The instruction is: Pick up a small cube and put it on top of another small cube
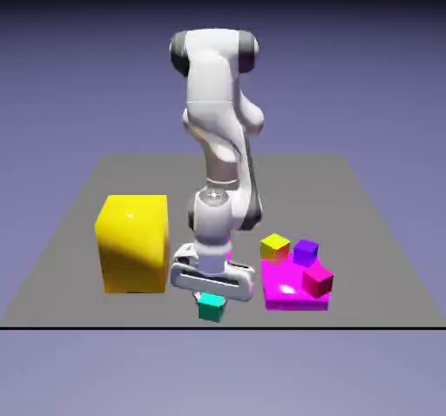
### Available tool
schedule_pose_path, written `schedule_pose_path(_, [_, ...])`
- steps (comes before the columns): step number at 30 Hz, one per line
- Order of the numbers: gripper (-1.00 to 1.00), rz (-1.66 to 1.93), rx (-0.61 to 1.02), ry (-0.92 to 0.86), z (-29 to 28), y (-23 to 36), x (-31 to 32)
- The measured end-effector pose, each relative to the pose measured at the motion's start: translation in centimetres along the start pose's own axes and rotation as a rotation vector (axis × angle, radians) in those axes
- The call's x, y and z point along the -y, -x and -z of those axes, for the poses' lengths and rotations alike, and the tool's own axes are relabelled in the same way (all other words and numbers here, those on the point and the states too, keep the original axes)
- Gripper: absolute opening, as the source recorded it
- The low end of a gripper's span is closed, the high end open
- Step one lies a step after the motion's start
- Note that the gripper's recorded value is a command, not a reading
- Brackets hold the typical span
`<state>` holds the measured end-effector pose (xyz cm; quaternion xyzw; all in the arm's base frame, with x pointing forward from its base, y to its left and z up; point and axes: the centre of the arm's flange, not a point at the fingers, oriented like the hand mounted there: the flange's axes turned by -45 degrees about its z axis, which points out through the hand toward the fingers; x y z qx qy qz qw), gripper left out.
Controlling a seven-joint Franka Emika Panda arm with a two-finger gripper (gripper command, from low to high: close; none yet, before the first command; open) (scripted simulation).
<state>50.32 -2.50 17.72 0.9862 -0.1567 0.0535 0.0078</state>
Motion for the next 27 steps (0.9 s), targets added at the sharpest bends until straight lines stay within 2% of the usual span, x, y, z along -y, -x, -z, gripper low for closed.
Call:
schedule_pose_path(2, [-1.0, 0.021, 0.0, -0.002, 2.4, 0.4, 0.8])
schedule_pose_path(6, [-1.0, 0.214, 0.002, -0.032, 6.8, 4.8, 7.6])
schedule_pose_path(8, [-1.0, 0.335, 0.003, -0.047, 8.9, 8.0, 11.4])
schedule_pose_path(16, [-1.0, 0.71, 0.001, -0.077, 15.5, 20.2, 18.1])
schedule_pose_path(18, [-1.0, 0.715, 0.001, -0.077, 15.6, 20.4, 18.2])
schedule_pose_path(24, [-1.0, 0.714, 0.0, -0.076, 8.7, 20.7, 18.5])
schedule_pose_path(25, [1.0, 0.712, 0.001, -0.076, 8.6, 20.7, 18.4])
schedule_pose_path(27, [1.0, 0.711, 0.001, -0.076, 8.6, 20.6, 18.4])
